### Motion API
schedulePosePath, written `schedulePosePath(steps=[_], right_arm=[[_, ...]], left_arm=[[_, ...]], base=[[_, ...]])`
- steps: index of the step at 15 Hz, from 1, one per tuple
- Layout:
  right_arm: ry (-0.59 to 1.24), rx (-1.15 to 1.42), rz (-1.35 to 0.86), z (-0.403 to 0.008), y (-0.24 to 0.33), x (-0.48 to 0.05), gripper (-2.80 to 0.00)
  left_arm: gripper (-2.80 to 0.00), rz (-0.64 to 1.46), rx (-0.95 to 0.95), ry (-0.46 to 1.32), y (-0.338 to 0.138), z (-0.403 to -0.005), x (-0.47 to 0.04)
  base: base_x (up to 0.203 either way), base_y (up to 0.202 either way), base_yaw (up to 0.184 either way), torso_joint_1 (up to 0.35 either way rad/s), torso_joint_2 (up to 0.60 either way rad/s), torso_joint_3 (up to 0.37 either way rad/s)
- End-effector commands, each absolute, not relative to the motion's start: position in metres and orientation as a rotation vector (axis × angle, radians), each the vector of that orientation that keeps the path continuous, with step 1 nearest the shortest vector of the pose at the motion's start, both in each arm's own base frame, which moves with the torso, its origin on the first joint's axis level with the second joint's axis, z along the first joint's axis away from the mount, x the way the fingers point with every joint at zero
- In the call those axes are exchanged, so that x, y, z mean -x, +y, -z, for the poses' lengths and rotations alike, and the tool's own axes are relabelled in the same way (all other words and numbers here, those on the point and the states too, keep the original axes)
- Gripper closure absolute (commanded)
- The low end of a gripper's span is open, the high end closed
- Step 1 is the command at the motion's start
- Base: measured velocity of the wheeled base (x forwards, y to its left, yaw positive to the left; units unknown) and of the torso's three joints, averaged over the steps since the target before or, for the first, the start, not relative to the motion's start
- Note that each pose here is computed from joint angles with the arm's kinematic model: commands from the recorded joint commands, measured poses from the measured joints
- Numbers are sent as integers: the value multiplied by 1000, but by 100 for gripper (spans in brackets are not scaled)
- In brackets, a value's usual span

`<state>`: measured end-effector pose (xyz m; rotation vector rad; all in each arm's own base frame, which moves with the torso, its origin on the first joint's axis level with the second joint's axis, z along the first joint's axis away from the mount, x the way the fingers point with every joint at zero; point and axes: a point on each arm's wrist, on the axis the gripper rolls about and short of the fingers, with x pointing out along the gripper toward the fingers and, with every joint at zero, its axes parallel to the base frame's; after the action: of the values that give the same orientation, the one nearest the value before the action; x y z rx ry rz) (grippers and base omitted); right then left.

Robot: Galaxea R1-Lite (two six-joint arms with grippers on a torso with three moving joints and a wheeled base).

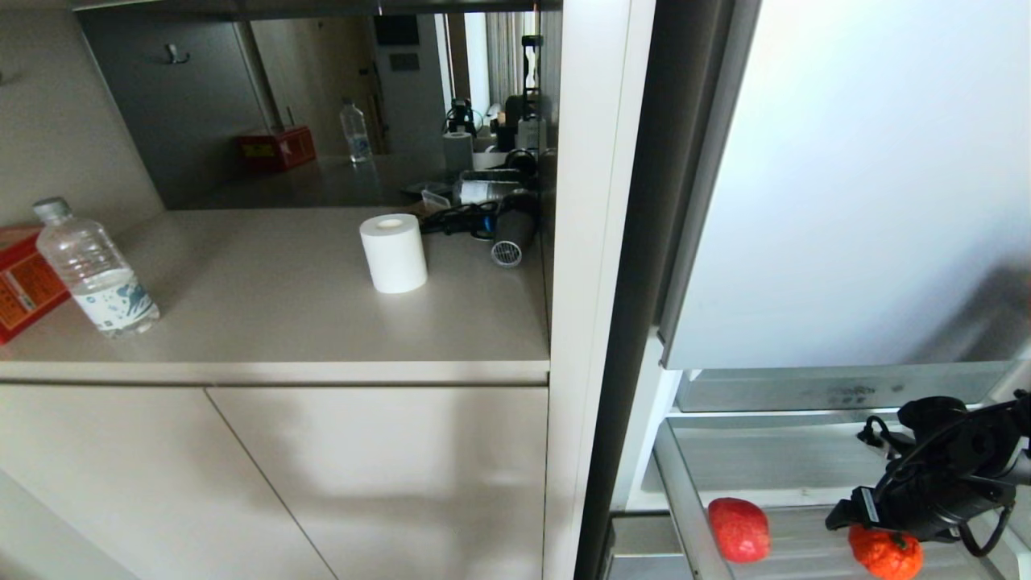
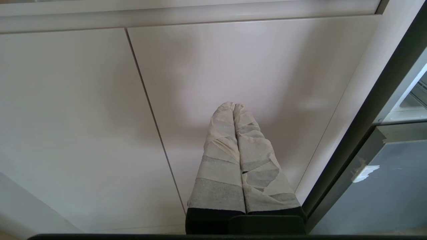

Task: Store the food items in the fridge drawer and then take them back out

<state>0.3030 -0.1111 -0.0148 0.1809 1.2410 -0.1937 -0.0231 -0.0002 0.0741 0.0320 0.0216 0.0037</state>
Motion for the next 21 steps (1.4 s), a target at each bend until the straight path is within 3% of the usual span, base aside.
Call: schedulePosePath(steps=[1, 7, 8, 15, 21], right_arm=[[1245, -182, 192, 16, -111, -303, -280], [1247, -182, 192, 17, -111, -303, -280], [1247, -182, 192, 17, -111, -303, 0], [1238, -185, 198, 12, -111, -300, 0], [1160, -182, 230, -22, -113, -283, 0]], left_arm=[[0, -4, -32, 22, 0, -74, 23], [0, -4, -32, 22, 0, -74, 23], [0, -4, -32, 22, 0, -74, 23], [0, -4, -32, 22, 0, -74, 23], [0, -4, -32, 22, 0, -74, 23]], base=[[0, 0, 0, 0, 0, 0], [0, 0, 0, 0, 0, 0], [0, 0, 0, 0, 0, 0], [0, 0, 0, -1, 4, 2], [0, 0, 0, 0, 0, 0]])
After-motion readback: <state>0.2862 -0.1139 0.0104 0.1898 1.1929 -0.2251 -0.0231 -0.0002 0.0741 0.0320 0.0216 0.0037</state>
